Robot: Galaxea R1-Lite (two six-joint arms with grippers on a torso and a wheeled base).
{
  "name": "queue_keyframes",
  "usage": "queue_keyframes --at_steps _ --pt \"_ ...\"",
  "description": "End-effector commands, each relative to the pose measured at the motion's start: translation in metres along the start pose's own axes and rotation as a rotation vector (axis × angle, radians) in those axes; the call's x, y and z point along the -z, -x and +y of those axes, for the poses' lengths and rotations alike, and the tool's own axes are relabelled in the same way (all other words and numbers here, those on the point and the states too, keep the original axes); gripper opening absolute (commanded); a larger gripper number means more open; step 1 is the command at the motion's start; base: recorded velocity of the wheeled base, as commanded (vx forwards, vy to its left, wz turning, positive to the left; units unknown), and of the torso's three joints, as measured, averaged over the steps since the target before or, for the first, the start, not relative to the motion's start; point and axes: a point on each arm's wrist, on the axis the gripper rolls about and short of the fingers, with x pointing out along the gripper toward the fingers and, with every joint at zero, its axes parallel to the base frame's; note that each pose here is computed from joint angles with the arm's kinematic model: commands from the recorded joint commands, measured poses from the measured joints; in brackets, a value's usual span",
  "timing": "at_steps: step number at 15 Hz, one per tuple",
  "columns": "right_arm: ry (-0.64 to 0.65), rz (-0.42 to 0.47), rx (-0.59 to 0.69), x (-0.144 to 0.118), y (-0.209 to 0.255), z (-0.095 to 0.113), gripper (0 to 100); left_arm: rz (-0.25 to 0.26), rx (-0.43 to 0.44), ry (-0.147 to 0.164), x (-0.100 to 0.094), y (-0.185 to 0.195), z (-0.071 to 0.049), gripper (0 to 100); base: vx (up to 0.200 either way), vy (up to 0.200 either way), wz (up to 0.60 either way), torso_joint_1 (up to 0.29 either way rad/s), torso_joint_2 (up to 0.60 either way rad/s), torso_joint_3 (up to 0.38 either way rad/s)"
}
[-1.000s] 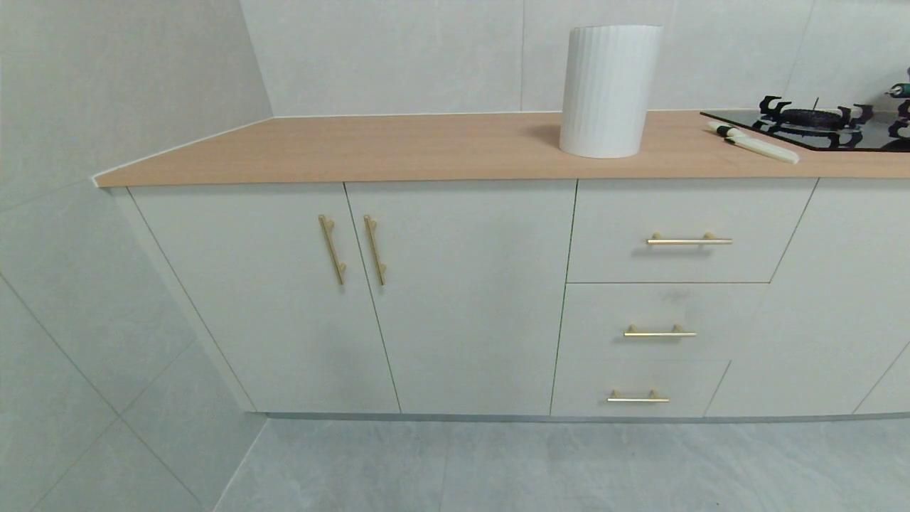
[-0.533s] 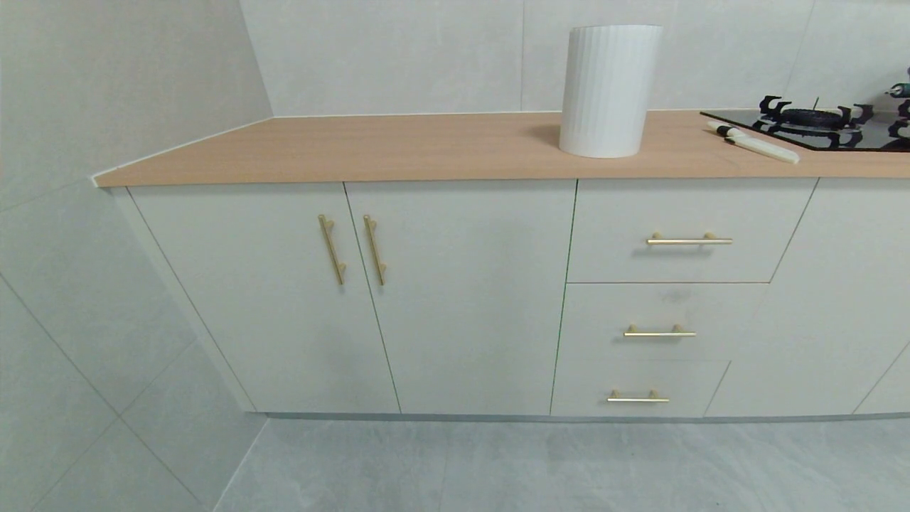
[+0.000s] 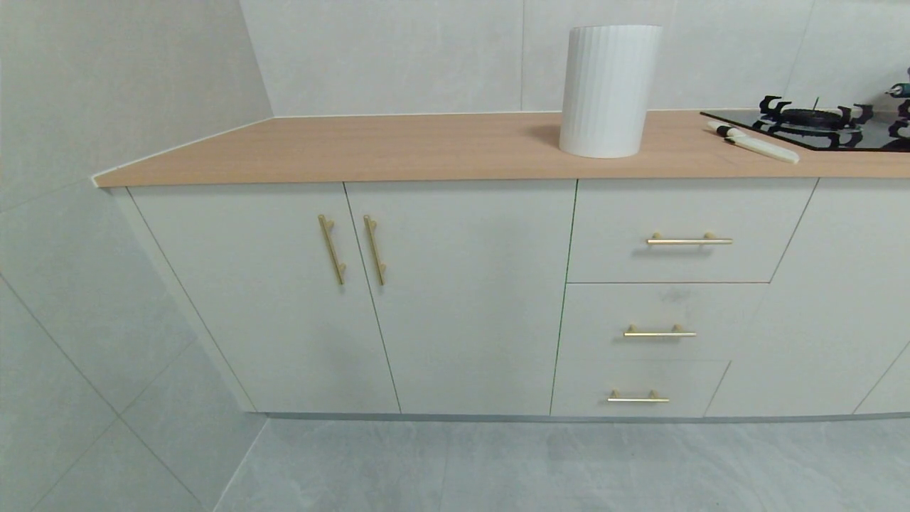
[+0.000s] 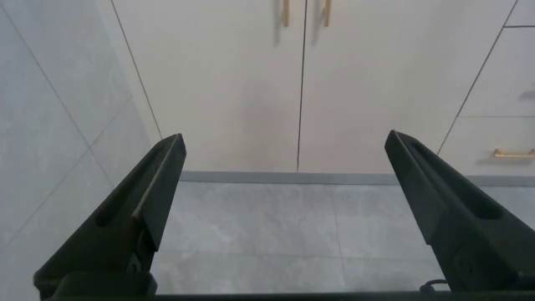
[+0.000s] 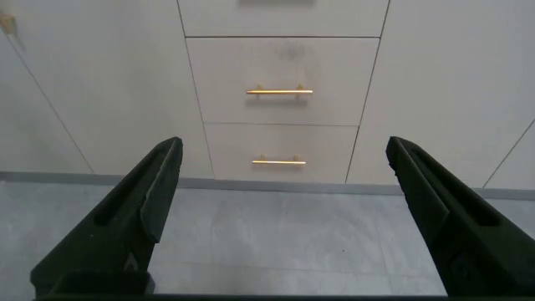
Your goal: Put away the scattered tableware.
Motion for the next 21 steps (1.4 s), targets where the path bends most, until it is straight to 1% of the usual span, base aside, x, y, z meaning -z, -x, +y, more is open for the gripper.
queue_keyframes --at_steps 1,2,3,9,17,21 --pt "-0.020 0.007 0.015 0.0005 -0.0001 -0.0004 100 0.000 0.000 0.006 0.0000 0.0000 0.0000 100 0.000 0.000 0.00 0.000 0.00 0.000" --pt "-0.029 0.004 0.033 0.0004 -0.0001 -0.0008 100 -0.002 0.000 0.006 -0.0002 0.0000 0.0000 100 0.000 0.000 0.00 0.000 0.00 0.000" --pt "-0.032 0.004 0.044 0.0004 -0.0001 -0.0010 100 -0.002 0.001 0.006 -0.0002 0.0000 0.0000 100 0.200 0.000 0.00 -0.002 0.00 0.002" --pt "-0.006 0.002 0.016 0.0003 -0.0002 -0.0003 100 -0.002 0.000 0.006 -0.0002 0.0000 0.0000 100 0.200 0.000 0.00 0.004 0.00 0.004" --pt "-0.008 0.002 0.016 0.0003 -0.0002 -0.0003 100 -0.002 0.000 0.006 -0.0002 0.0000 0.0000 100 0.200 0.000 0.00 0.002 0.00 0.001" --pt "-0.008 0.002 0.016 0.0003 -0.0002 -0.0003 100 -0.003 0.000 0.006 -0.0006 0.0001 0.0000 100 0.000 0.000 0.00 0.000 0.00 0.000"
